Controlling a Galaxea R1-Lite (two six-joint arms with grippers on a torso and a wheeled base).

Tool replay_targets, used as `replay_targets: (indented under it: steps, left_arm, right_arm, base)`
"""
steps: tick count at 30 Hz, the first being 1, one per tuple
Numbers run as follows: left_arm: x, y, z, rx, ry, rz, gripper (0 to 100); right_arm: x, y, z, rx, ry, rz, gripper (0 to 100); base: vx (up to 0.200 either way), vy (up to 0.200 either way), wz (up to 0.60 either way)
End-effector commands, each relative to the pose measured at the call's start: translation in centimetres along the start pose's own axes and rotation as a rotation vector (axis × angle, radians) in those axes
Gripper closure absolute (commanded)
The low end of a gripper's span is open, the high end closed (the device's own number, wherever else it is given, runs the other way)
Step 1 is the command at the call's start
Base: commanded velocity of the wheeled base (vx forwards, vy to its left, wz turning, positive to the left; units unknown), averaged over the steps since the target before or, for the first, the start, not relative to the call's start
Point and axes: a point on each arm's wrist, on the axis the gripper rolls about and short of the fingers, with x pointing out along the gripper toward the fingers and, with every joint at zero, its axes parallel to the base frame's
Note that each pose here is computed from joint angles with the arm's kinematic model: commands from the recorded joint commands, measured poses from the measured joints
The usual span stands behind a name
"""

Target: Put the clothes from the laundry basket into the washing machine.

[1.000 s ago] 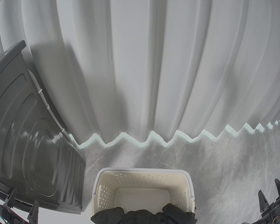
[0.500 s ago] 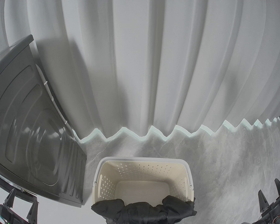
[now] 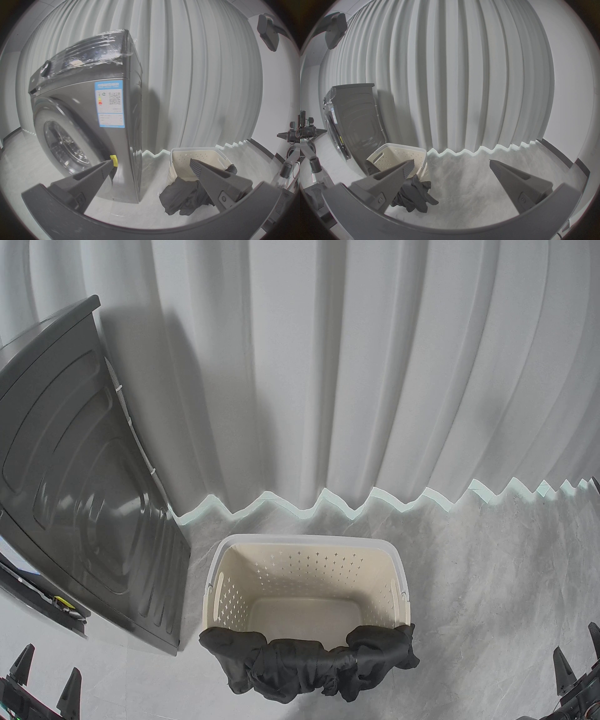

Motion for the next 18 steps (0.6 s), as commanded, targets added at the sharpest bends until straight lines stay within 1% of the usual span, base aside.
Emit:
replay_targets:
  steps: [1, 18]
  left_arm:
    - [0.0, 0.02, -0.44, 0.0, 0.0, -0.001, 0]
    - [0.0, 0.02, -0.44, 0.0, 0.0, -0.001, 0]
  right_arm:
    - [0.01, 0.01, -0.52, 0.0, 0.001, 0.0, 0]
    - [0.01, 0.01, -0.52, 0.0, 0.001, 0.0, 0]
  base:
    - [-0.2, 0.0, 0.0]
    - [-0.2, 0.0, 0.0]
